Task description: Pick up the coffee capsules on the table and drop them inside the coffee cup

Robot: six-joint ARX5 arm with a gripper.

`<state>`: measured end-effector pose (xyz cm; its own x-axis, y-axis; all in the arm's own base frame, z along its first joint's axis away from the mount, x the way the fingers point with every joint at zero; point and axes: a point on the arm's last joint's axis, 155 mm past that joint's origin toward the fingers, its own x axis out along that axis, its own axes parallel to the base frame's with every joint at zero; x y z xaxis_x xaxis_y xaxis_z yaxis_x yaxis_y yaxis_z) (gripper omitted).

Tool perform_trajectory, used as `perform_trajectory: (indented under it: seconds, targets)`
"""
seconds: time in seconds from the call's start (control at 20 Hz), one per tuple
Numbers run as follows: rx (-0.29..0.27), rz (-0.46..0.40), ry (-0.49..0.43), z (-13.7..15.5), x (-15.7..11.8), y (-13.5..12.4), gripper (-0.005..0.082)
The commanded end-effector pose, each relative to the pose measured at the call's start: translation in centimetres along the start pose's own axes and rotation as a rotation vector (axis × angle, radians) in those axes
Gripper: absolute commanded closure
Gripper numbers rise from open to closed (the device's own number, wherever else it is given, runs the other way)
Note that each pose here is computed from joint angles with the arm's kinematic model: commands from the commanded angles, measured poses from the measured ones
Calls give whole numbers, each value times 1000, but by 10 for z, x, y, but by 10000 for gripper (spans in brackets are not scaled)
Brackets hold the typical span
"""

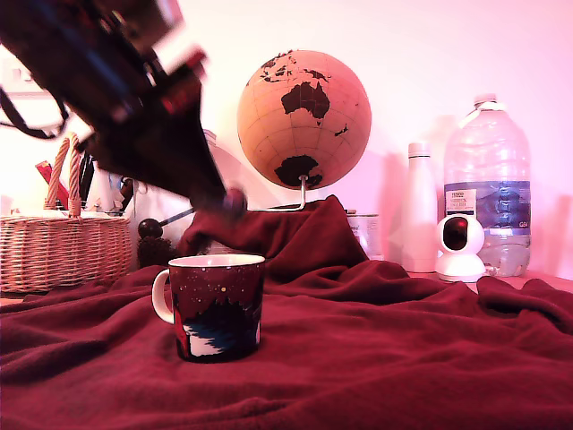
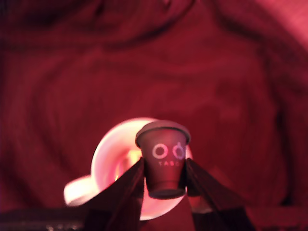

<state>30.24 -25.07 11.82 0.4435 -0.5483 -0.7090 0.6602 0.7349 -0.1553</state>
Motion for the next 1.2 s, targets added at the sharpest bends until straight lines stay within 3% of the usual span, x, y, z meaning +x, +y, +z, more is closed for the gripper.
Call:
perform_trajectory:
  seconds: [0.0,0.2,1.0,1.05,1.1,1.15]
  targets:
    - [19,6,33,-1,7,1,589]
    - [26,13,86,-4,15,4,589]
    - [24,27,94,-4,14,6,586]
    - [23,28,95,-5,14,6,566]
    - [23,27,94,-4,14,6,468]
    - [23,27,94,-4,14,6,317]
